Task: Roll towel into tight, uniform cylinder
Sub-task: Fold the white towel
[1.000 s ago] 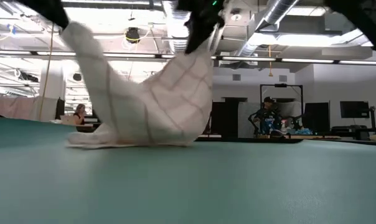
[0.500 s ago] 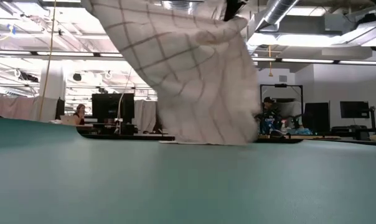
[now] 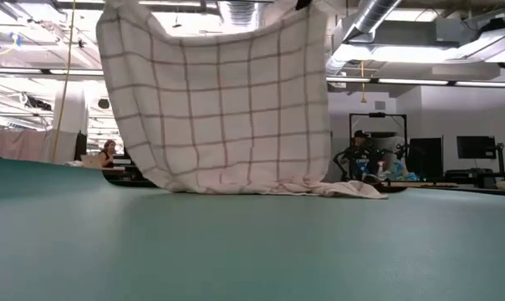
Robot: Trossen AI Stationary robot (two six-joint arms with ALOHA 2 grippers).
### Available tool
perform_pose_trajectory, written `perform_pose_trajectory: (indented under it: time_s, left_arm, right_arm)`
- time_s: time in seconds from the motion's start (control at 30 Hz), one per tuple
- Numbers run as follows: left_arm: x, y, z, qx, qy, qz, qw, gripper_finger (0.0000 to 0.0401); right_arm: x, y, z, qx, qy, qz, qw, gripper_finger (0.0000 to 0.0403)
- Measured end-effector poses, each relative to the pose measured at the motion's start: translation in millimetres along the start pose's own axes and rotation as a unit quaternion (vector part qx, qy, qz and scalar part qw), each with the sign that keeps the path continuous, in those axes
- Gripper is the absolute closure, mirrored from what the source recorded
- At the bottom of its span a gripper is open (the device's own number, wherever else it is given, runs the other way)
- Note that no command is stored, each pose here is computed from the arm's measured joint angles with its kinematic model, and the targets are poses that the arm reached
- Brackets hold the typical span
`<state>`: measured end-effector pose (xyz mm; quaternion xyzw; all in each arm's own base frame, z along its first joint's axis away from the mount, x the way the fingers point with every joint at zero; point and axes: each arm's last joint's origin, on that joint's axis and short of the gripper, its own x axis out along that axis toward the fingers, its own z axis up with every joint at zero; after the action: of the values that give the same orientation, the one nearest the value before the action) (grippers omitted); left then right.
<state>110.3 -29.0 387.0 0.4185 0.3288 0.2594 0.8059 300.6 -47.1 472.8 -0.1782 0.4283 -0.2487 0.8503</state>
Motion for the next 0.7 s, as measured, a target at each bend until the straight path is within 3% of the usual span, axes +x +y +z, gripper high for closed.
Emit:
perform_pose_trajectory:
  time_s: [0.13, 0.23, 0.33, 0.4, 0.47, 0.5, 0.57, 0.63, 0.7]
  left_arm:
    - [7.7, 6.0, 11.9, 0.061, 0.034, 0.090, 0.993, 0.0401]
    - [17.8, 16.3, 15.6, 0.121, 0.085, 0.126, 0.981, 0.0401]
    - [32.9, 34.6, 20.3, 0.128, 0.121, 0.143, 0.974, 0.0401]
    - [43.2, 51.6, 24.9, 0.109, 0.096, 0.147, 0.978, 0.0401]
    - [50.7, 74.6, 30.8, 0.077, 0.009, 0.173, 0.982, 0.0401]
    - [52.0, 88.7, 33.5, 0.059, -0.044, 0.205, 0.976, 0.0401]
    - [50.3, 118.5, 36.1, 0.025, -0.160, 0.303, 0.939, 0.0401]
    - [42.1, 145.5, 34.0, -0.010, -0.274, 0.403, 0.873, 0.0401]
    - [29.6, 173.1, 30.1, -0.047, -0.364, 0.464, 0.806, 0.0401]
  right_arm:
    - [4.1, 1.0, 3.4, -0.022, 0.028, -0.150, 0.988, 0.0391]
    - [17.8, -13.5, 2.6, -0.019, 0.073, -0.279, 0.957, 0.0391]
    - [33.4, -36.7, 1.1, -0.003, 0.112, -0.367, 0.923, 0.0391]
    - [45.5, -52.9, 2.7, 0.006, 0.124, -0.389, 0.913, 0.0391]
    - [53.0, -73.4, 3.4, 0.013, 0.126, -0.400, 0.908, 0.0391]
    - [55.7, -84.3, 5.0, 0.015, 0.119, -0.403, 0.907, 0.0391]
    - [56.5, -106.7, 11.1, 0.021, 0.084, -0.416, 0.905, 0.0391]
    - [44.2, -131.6, 19.3, 0.035, 0.023, -0.447, 0.893, 0.0393]
    - [16.9, -150.2, 30.1, 0.069, -0.049, -0.503, 0.860, 0.0395]
